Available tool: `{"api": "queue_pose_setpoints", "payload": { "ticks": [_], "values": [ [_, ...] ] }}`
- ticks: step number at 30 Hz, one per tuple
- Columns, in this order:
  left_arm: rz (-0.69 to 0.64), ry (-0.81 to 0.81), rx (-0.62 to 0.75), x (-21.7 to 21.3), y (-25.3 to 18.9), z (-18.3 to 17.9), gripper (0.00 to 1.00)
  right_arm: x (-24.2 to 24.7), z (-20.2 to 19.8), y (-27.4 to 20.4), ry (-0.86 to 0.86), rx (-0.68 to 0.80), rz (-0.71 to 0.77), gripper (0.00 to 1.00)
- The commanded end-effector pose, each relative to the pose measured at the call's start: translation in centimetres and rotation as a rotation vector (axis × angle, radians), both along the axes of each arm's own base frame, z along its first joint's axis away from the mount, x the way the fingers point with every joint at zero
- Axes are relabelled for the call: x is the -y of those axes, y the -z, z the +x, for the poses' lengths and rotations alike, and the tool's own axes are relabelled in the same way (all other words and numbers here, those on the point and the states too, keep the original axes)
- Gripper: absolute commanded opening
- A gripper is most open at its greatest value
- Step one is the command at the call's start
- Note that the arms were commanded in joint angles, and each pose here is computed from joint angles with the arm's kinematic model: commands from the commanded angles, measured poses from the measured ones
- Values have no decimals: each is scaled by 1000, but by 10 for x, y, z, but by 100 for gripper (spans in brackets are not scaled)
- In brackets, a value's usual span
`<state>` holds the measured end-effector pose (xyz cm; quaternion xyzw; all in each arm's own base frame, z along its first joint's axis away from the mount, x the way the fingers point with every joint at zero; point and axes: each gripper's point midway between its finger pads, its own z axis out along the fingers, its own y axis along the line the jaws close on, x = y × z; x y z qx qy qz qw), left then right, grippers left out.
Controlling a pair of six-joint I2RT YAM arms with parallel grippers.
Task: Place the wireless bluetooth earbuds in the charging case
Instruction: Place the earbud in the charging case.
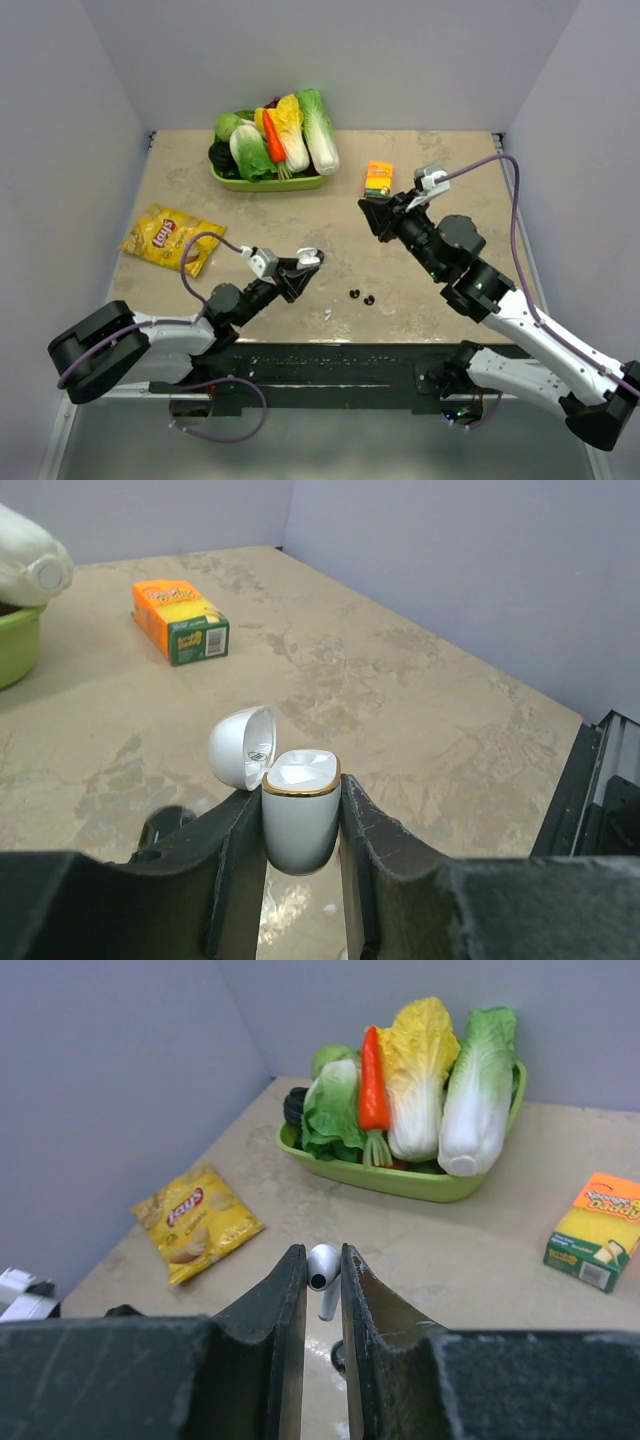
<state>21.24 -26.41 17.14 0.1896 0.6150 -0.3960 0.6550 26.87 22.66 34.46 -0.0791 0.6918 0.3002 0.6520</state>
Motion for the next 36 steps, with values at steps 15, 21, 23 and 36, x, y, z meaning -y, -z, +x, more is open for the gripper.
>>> {"api": "queue_pose_setpoints", "payload": {
  "ticks": [15,21,23,36],
  "values": [
    [-425,101,702,34,-212,-17,0,-19,-49,-92,-249,278,211,0],
    [-481,119,782,38,-245,-21,0,-19,-50,-97,-251,319,232,0],
    [-493,124,796,38,-251,-23,0,-19,-54,-99,-269,337,230,0],
    [-533,134,881,33,-279,-34,0,-22,-70,-90,-343,384,237,0]
  ]
}}
